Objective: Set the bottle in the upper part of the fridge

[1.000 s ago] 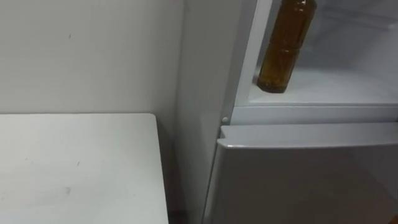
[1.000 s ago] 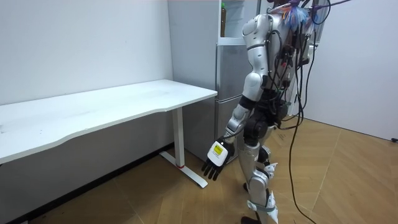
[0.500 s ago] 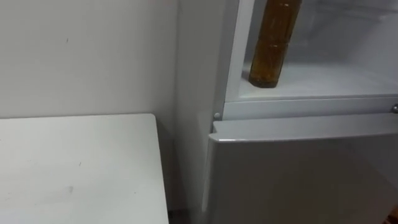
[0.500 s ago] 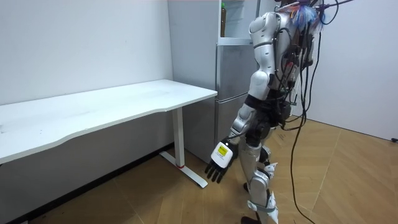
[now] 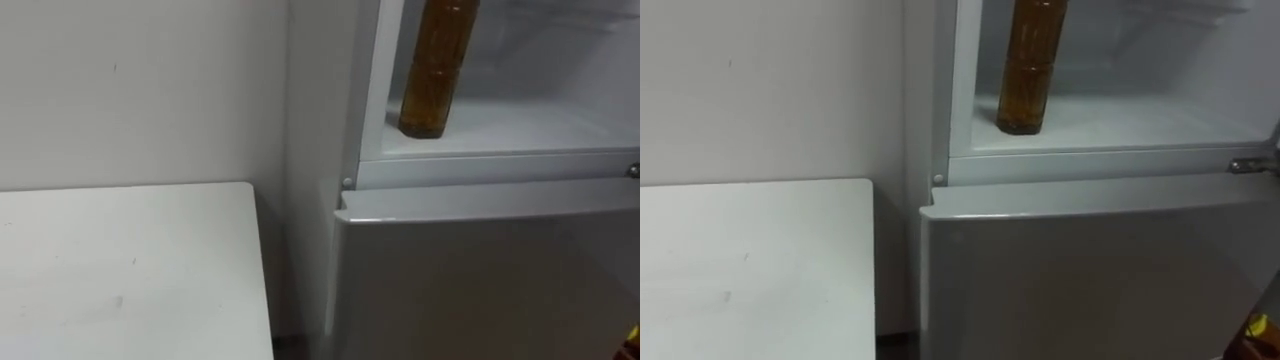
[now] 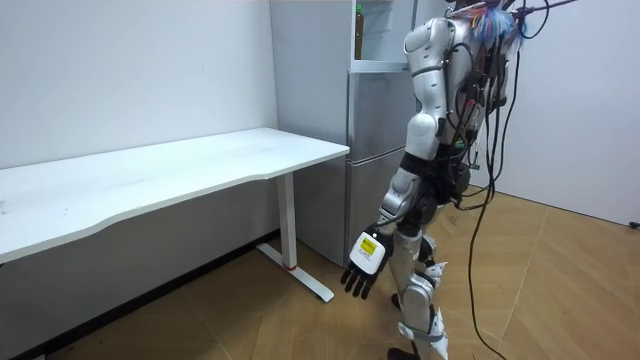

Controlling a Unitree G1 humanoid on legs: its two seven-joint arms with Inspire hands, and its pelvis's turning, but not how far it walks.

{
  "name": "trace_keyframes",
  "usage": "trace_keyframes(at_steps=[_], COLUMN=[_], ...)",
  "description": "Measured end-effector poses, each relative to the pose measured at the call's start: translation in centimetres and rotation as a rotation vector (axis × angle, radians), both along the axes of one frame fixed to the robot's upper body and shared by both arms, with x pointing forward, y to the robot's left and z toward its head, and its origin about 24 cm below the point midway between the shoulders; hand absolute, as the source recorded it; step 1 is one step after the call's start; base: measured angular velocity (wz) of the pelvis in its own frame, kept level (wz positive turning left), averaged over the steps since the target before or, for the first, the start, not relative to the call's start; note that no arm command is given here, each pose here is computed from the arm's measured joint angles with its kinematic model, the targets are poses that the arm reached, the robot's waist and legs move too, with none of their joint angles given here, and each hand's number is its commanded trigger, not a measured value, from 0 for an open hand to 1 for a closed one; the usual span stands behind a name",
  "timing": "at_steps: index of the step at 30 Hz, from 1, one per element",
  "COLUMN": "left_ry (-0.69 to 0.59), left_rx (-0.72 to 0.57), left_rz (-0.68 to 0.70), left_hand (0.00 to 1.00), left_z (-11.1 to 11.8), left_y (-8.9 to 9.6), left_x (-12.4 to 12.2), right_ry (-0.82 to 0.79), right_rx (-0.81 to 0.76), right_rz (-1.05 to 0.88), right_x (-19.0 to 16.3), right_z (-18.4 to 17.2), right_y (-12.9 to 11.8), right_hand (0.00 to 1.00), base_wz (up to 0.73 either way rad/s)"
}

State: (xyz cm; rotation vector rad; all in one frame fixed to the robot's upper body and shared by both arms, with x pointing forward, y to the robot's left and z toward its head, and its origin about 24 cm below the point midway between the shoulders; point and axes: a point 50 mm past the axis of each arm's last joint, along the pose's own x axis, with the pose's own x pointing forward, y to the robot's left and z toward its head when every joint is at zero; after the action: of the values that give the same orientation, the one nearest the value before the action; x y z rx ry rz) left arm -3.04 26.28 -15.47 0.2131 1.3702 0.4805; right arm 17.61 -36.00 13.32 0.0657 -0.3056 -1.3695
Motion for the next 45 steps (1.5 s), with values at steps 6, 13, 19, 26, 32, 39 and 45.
trace_keyframes(at_steps=[6,13,19,26,32,39,45], left_ry=[-0.017,-0.005,-0.018,-0.003,0.017,0.017,0.018], left_rx=[0.006,-0.006,0.002,0.032,0.034,0.041,0.036], left_rz=[0.001,0.008,-0.003,-0.055,-0.105,-0.114,-0.132], left_hand=[0.00,0.00,0.00,0.00,0.00,0.00,0.00], left_z=[0.0,-0.2,-0.1,-0.1,-0.2,-0.2,-0.2], left_y=[-0.1,-0.5,-0.3,-0.4,-0.5,-0.4,-0.5], left_x=[0.2,-0.5,-0.4,-0.2,0.1,0.8,0.9], right_ry=[0.056,0.083,-0.053,-0.290,-0.307,-0.282,-0.261], right_rx=[-0.046,-0.077,-0.278,-0.603,-0.674,-0.697,-0.717], right_rz=[0.067,0.191,0.323,0.482,0.576,0.659,0.722], right_x=[0.8,1.6,1.3,-0.3,-0.3,0.2,0.5], right_z=[0.5,0.6,5.2,10.4,10.8,10.6,10.5], right_y=[1.2,2.0,4.3,7.3,8.1,8.8,9.1], right_hand=[0.00,0.00,0.00,0.00,0.00,0.00,0.00], base_wz=[-0.08,-0.06,-0.03,0.02,0.10,0.00,0.00])
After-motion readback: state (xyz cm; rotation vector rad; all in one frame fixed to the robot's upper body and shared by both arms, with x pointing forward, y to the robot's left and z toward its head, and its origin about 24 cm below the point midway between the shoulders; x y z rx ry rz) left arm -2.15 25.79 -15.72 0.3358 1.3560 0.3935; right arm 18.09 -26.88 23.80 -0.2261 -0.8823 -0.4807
